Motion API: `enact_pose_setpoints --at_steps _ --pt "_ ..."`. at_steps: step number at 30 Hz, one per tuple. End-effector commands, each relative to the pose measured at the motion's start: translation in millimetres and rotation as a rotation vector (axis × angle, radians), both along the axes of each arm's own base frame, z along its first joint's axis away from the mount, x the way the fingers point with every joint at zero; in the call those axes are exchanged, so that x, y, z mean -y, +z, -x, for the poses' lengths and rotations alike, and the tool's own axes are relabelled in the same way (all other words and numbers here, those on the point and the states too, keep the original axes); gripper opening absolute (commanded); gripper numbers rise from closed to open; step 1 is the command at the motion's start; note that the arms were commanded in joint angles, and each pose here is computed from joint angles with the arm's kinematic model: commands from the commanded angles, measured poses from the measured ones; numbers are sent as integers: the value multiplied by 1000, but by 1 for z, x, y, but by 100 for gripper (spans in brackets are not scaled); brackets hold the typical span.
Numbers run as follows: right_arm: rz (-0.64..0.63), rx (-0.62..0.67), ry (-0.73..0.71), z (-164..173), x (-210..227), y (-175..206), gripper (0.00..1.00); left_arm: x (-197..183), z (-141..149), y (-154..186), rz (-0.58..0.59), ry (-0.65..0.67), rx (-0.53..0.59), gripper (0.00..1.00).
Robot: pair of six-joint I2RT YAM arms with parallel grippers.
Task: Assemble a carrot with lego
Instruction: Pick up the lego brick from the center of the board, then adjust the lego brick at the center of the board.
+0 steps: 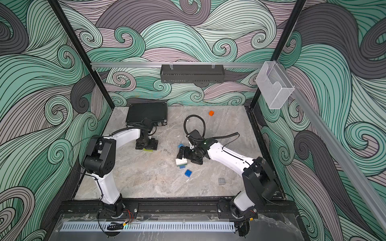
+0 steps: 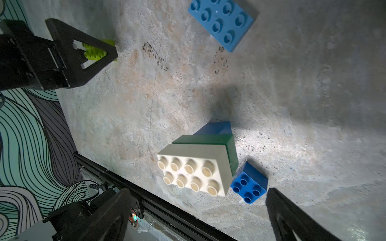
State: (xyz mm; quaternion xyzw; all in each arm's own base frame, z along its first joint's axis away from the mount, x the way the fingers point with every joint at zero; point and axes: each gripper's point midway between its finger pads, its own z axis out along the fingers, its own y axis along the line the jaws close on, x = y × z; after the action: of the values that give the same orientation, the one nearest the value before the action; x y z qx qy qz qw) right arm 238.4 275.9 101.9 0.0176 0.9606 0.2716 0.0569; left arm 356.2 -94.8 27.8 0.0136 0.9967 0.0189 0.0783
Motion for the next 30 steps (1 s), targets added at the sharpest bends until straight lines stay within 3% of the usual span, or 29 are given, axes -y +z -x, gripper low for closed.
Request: enact_pose_setpoints --at_steps 1,30 --pt "-37 -24 -7 2 -8 -5 99 2 3 -9 14 18 -24 90" --pt "-105 -50 -16 4 -28 -21 99 6 5 -12 36 29 -38 84"
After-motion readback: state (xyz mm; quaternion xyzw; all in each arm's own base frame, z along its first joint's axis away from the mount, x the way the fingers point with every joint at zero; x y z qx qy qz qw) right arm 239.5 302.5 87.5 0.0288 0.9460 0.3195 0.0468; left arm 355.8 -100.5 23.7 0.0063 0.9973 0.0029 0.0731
